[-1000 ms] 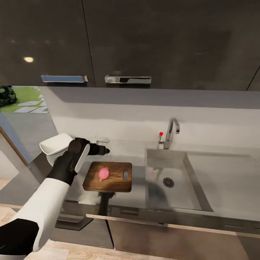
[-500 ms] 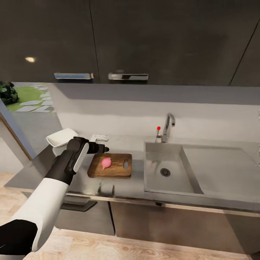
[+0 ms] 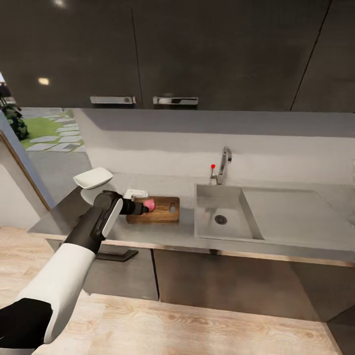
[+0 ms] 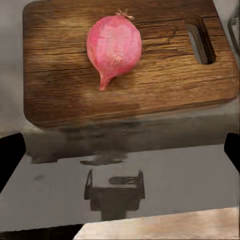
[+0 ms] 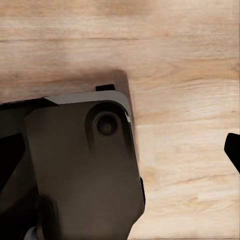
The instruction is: In the kitchen, take the Vidalia onion out of the sink, dice it on the chopping board with the paring knife, put the diced onion into the bowl on the countertop, then place both the paring knife and the chopping board into the sink.
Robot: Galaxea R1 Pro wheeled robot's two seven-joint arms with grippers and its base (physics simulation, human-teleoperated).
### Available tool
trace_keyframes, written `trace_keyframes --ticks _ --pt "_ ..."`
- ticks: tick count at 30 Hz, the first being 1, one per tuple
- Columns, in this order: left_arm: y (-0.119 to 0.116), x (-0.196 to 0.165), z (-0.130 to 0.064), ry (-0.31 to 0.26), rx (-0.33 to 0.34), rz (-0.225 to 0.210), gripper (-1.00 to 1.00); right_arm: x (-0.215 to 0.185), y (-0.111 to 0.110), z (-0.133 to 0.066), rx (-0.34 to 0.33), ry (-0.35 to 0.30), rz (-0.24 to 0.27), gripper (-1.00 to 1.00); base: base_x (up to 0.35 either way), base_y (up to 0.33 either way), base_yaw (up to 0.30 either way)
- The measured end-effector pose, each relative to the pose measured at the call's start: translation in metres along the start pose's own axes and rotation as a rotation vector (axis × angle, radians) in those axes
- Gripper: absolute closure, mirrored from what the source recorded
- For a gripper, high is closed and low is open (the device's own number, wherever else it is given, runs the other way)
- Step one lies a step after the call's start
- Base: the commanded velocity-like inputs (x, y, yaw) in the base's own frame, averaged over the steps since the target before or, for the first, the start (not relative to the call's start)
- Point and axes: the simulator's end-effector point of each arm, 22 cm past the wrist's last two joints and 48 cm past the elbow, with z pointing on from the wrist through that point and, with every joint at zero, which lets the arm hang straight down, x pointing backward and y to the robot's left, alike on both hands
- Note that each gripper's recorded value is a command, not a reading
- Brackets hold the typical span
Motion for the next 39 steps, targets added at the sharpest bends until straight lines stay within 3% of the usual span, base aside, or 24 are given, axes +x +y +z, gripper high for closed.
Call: trace_keyframes --ticks 11,17,18,30,37,39 --pt "-0.002 0.012 0.008 0.034 0.004 -0.005 -1.00 0.000 0.000 0.000 0.000 -0.001 0.001 -1.00 -0.331 0.000 0.000" --pt "-0.007 0.033 0.020 0.089 0.011 -0.013 -1.00 0.000 0.000 0.000 0.001 -0.001 0.002 -1.00 -0.333 0.000 0.000" --pt "-0.007 0.048 0.028 0.127 0.012 -0.018 -1.00 -0.001 0.000 0.000 0.001 -0.002 0.002 -1.00 -0.335 0.000 0.000" --pt "-0.012 0.086 0.044 0.217 0.021 -0.032 -1.00 -0.005 -0.005 0.001 0.010 -0.013 0.000 -1.00 -0.278 0.000 0.000" --pt "-0.012 0.139 0.090 0.185 0.029 -0.057 -1.00 -0.017 -0.021 0.004 0.040 -0.039 -0.005 -1.00 -0.033 0.000 0.000" --pt "-0.016 0.168 0.103 0.189 0.038 -0.066 -1.00 -0.027 -0.031 0.005 0.059 -0.060 -0.009 -1.00 -0.005 0.000 0.000"
